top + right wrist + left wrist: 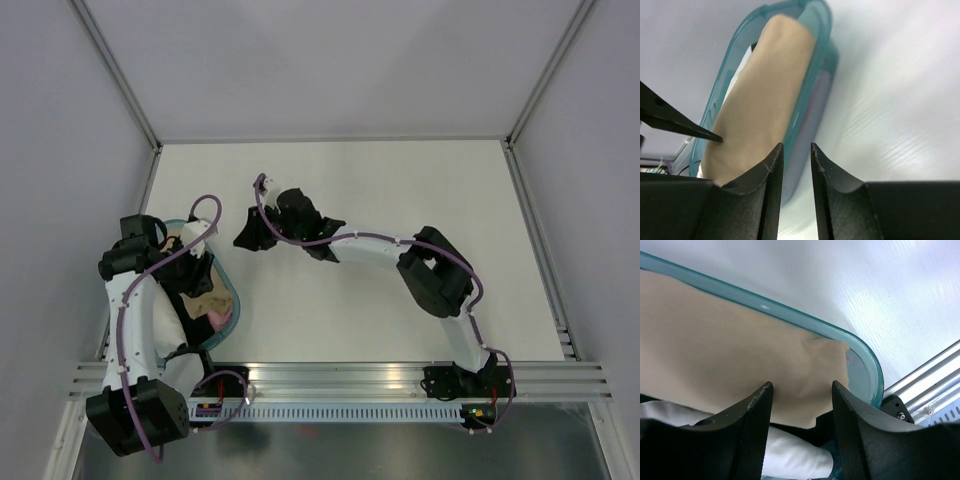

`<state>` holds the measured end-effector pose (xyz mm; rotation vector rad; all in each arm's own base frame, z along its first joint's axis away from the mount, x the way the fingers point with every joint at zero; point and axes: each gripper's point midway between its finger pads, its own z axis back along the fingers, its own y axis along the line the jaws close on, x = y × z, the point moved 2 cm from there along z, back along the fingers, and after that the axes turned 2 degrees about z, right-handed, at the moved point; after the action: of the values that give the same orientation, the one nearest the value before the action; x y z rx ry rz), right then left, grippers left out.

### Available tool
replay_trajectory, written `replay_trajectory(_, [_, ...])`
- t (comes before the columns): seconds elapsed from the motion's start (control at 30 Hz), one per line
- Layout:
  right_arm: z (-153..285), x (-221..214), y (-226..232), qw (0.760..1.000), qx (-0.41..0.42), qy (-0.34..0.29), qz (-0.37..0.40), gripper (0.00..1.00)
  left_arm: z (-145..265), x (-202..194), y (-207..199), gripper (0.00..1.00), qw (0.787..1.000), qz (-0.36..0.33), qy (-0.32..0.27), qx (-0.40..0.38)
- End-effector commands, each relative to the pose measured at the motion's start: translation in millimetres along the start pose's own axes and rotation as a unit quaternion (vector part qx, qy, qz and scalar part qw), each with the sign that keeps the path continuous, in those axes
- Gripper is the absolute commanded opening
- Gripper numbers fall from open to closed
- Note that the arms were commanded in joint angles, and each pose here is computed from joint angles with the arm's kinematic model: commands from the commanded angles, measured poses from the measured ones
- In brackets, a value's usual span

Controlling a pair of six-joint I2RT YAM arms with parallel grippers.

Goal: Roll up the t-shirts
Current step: Place the rolled tshirt into the container

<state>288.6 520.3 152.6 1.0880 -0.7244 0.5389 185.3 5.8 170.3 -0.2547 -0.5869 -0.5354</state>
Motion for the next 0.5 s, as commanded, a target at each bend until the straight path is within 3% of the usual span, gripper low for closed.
replay_trajectory(0.0, [34, 61, 2, 0.996, -0.031, -0.057, 0.054, 0.34, -10, 1, 8, 0.56, 0.999, 0.014, 0.004, 0.041])
replay_trajectory(0.13, [67, 83, -16, 0.993, -0.068, -0.073, 0.064, 0.35, -12, -4, 7, 0.55, 0.999, 0.007, 0.008, 0.045])
replay_trajectory(0.23, [94, 98, -40, 0.988, -0.113, -0.077, 0.074, 0.39, 3, 28, 20, 0.57, 0.996, -0.003, -0.037, 0.077])
replay_trajectory(0.33, [129, 118, -70, 0.976, -0.181, -0.087, 0.085, 0.51, 12, 50, 56, 0.59, 0.984, 0.057, -0.051, 0.162])
replay_trajectory(0.47, [195, 133, -126, 0.945, -0.3, -0.099, 0.079, 0.66, 19, 59, 106, 0.64, 0.945, 0.158, -0.05, 0.284])
